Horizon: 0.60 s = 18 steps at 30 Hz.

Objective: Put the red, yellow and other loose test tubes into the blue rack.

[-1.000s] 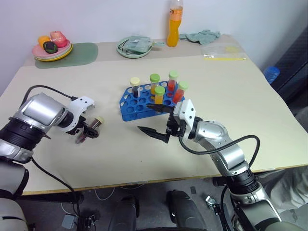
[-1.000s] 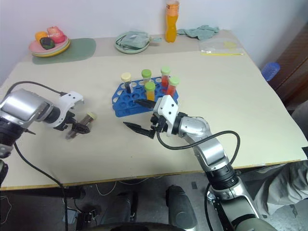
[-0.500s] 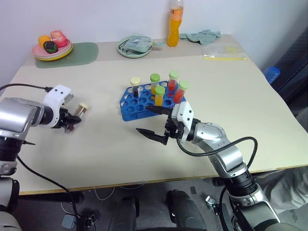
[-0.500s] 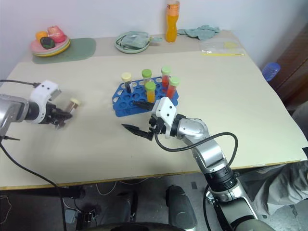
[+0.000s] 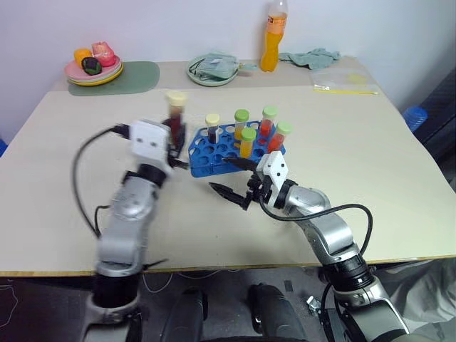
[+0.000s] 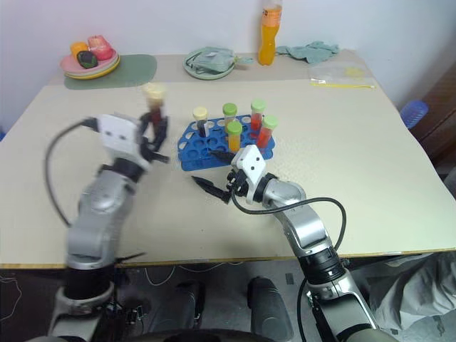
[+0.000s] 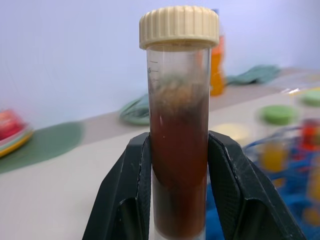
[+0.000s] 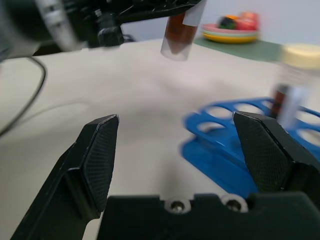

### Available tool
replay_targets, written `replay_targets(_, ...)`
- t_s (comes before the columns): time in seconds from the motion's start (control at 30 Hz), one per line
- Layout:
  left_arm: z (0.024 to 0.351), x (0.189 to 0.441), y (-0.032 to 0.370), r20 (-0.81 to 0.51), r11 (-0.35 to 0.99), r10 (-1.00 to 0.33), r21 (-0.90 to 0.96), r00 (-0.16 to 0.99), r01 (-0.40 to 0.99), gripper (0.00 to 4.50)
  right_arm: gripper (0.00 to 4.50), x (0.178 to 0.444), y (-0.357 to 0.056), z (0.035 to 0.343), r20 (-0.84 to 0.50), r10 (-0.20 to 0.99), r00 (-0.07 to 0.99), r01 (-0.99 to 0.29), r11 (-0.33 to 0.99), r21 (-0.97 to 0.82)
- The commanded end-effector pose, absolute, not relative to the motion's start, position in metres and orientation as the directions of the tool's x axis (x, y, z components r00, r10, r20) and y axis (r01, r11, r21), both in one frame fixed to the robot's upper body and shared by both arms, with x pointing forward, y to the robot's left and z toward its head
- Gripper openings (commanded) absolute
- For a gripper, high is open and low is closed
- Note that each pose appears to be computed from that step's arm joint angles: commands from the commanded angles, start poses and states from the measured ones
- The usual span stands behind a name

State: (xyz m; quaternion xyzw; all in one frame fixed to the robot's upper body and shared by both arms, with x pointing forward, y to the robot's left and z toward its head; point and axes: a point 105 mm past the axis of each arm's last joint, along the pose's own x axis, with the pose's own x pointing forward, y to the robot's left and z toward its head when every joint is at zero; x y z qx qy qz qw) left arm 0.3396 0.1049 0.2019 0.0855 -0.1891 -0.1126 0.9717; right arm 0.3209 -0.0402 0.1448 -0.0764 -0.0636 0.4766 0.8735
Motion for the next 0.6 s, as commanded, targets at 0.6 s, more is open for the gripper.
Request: replay_targets(0.6,0.164,0.362,0.057,0.336,0.94,-0.337,0.162,0.879,0.299,1.59,4.04,0.323,-0.066,0.141,0.042,0.788,0.614,-0.763,0.606,-0.223)
